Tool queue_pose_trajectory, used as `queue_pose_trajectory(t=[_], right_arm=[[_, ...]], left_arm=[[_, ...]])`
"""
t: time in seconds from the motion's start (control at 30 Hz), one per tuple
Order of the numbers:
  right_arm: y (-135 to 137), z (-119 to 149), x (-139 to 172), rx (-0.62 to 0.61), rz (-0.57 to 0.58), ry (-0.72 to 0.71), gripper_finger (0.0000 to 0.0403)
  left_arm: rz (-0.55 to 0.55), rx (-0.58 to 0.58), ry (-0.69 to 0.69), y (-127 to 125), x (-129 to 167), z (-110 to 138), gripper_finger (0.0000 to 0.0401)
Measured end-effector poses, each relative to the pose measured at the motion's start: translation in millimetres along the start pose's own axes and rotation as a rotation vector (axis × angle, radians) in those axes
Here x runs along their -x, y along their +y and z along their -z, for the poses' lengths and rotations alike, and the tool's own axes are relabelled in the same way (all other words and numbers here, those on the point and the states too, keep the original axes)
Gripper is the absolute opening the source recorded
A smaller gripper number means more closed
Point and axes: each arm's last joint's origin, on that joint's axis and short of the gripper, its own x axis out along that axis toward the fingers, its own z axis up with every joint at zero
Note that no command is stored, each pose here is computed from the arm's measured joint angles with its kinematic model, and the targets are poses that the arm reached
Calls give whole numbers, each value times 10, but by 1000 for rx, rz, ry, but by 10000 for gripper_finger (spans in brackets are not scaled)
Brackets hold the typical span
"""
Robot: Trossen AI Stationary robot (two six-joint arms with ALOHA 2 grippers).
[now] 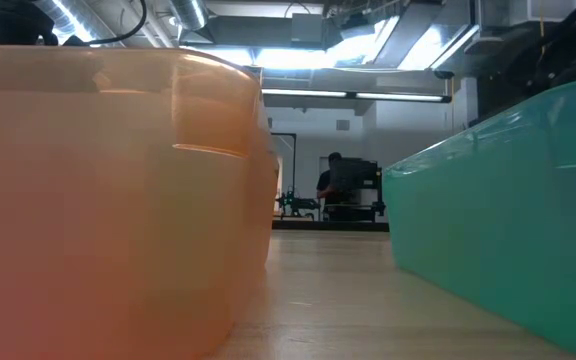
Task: Pick and place medicine bottles into bin by pill shape (circle, oval)
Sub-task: Put the top big orange pill bottle into the green bin
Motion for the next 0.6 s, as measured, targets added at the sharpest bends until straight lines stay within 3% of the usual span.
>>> queue_pose_trajectory(t=[0.3,0.6], right_arm=[[5,5,-1,-9,-5,35,276],[24,-25,1,-30,-19,35,213]], left_arm=[[0,0,0,0,0,0,179],[0,0,0,0,0,0,179]])
